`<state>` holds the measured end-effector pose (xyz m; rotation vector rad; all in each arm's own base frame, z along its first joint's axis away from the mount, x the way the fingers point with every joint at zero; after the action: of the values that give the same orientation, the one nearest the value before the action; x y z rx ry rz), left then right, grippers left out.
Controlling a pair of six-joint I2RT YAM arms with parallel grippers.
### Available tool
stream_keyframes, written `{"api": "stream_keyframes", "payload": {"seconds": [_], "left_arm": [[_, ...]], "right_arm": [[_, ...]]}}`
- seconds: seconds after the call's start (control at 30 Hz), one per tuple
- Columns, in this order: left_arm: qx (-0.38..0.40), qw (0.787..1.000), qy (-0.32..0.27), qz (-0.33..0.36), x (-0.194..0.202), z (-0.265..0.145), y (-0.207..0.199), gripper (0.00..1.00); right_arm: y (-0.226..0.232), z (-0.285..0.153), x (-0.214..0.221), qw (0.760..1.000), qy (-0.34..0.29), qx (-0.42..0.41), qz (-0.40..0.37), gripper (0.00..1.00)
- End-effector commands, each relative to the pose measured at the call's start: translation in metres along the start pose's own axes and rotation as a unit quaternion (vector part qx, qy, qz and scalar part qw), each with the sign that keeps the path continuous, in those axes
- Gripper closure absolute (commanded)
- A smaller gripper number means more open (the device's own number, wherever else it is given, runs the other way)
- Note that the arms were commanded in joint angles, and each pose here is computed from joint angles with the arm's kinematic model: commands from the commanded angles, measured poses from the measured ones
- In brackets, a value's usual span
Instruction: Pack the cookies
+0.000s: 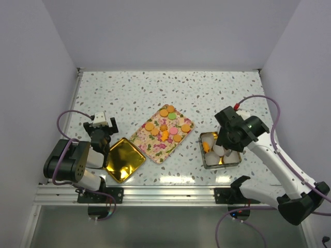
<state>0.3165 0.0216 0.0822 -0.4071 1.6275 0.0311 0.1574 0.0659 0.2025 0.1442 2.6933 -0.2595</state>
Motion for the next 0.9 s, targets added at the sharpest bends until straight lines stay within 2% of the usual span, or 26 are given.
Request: {"api": "stream_keyframes", "payload": {"seconds": [0.0, 0.17, 0.3, 0.47, 0.63, 0.87], "left_arm": [[0.008, 0.997, -0.068, -0.019, -0.032, 0.008, -0.008, 0.0], [0.007, 0.997, -0.069, -0.02, -0.033, 0.008, -0.008, 0.0], [0.008, 0.997, -0.069, -0.02, -0.033, 0.008, -0.008, 0.0], [0.007, 0.997, -0.069, -0.019, -0.032, 0.008, -0.008, 0.0], [0.007, 0.997, -0.069, -0.02, -0.033, 0.008, -0.008, 0.0], [0.007, 0.997, -0.069, -0.019, -0.032, 0.008, -0.008, 0.0]], "right_arm": [[-0.03, -0.023, 0.021, 0.999, 0.035, 0.034, -0.02, 0.42], [-0.032, -0.03, 0.019, 0.999, 0.03, 0.031, -0.021, 0.41], [-0.022, -0.038, 0.001, 1.0, 0.006, 0.004, -0.021, 0.42], [0.014, -0.035, -0.019, 0.997, 0.015, -0.055, -0.059, 0.43], [0.064, -0.042, -0.047, 0.989, -0.014, -0.109, -0.1, 0.43], [0.135, -0.042, -0.056, 0.974, -0.012, -0.157, -0.166, 0.43]]}}
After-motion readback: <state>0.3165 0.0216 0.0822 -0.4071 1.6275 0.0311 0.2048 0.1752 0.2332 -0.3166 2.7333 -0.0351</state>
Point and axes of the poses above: each gripper's point midway between its finger pads, its own z axis out along the fingers, its own y axis along the line the jaws close on, x = y × z, the point moved 3 cm from there along -z, back along the fingers, and after that the axes turned 15 degrees about -z, right-handed, at the moved point
